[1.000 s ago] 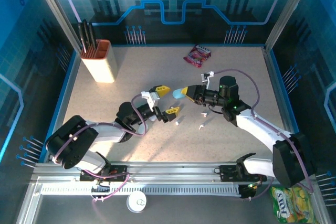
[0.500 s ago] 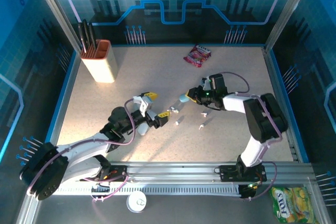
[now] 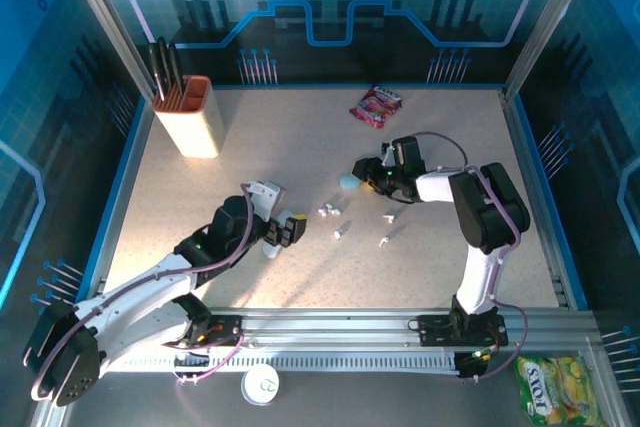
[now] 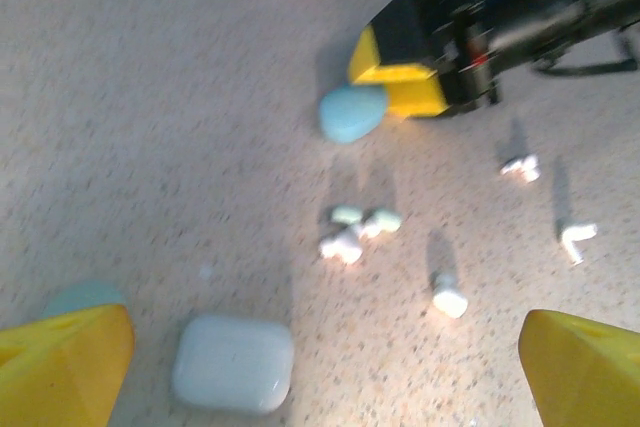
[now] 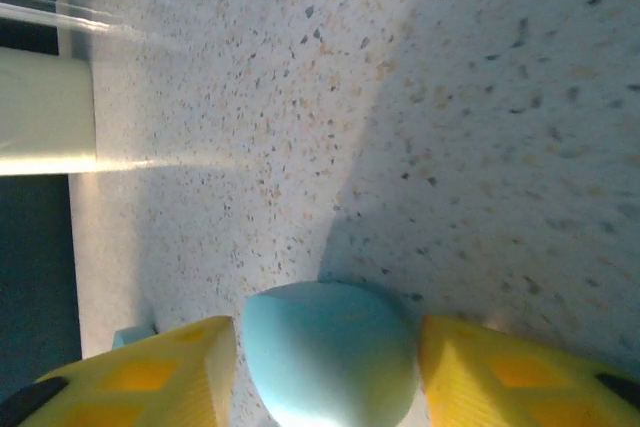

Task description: Insert the wireless bluetooth earbuds into the charging case

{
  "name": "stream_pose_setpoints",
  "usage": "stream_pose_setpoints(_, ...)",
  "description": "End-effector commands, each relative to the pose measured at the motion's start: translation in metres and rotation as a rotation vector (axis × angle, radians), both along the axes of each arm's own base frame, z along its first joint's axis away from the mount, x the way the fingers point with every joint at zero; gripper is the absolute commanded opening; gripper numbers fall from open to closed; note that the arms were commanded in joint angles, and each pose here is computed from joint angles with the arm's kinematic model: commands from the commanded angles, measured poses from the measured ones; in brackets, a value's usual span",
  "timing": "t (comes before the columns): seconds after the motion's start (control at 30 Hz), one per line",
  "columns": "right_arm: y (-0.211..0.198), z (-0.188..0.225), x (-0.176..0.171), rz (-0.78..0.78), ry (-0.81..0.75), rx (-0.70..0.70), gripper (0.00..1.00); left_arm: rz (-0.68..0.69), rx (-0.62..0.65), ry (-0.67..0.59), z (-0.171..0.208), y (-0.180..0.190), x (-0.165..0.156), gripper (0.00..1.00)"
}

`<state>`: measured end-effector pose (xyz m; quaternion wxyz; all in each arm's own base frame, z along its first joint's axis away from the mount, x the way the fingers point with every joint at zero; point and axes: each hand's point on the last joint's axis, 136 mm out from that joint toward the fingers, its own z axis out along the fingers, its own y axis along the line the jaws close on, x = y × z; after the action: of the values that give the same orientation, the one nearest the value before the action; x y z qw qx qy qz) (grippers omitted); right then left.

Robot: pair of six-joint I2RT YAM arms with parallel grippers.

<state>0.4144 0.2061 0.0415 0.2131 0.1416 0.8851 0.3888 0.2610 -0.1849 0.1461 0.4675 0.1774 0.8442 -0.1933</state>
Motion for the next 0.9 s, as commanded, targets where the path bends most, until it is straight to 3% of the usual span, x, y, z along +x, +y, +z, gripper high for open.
stream_pose_setpoints(0.0, -0.026, 0.012, -0.009, -0.031, -0.034, -0.125, 0.62, 0.108, 0.088, 0.17, -0.02, 0.02, -0.008, 0.99)
stream_pose_setpoints(0.17, -0.043, 0.038, -0.031, -0.01, -0.112, -0.234, 0.73, 0.17, 0.117, 0.329, -0.034, 0.025, -0.016, 0.99)
stream_pose_setpoints(0.33, -0.054, 0.062, -0.052, 0.005, -0.164, -0.289, 0.74, 0.225, 0.214, 0.498, -0.055, 0.037, -0.031, 0.97)
stream_pose_setpoints(0.5, -0.057, 0.072, -0.065, 0.006, -0.176, -0.285, 0.74, 0.203, 0.236, 0.635, -0.08, 0.034, -0.05, 0.78)
stream_pose_setpoints(0.87, -0.052, 0.068, -0.071, 0.009, -0.154, -0.247, 0.73, 0.183, 0.293, 0.744, -0.103, 0.027, -0.054, 0.66)
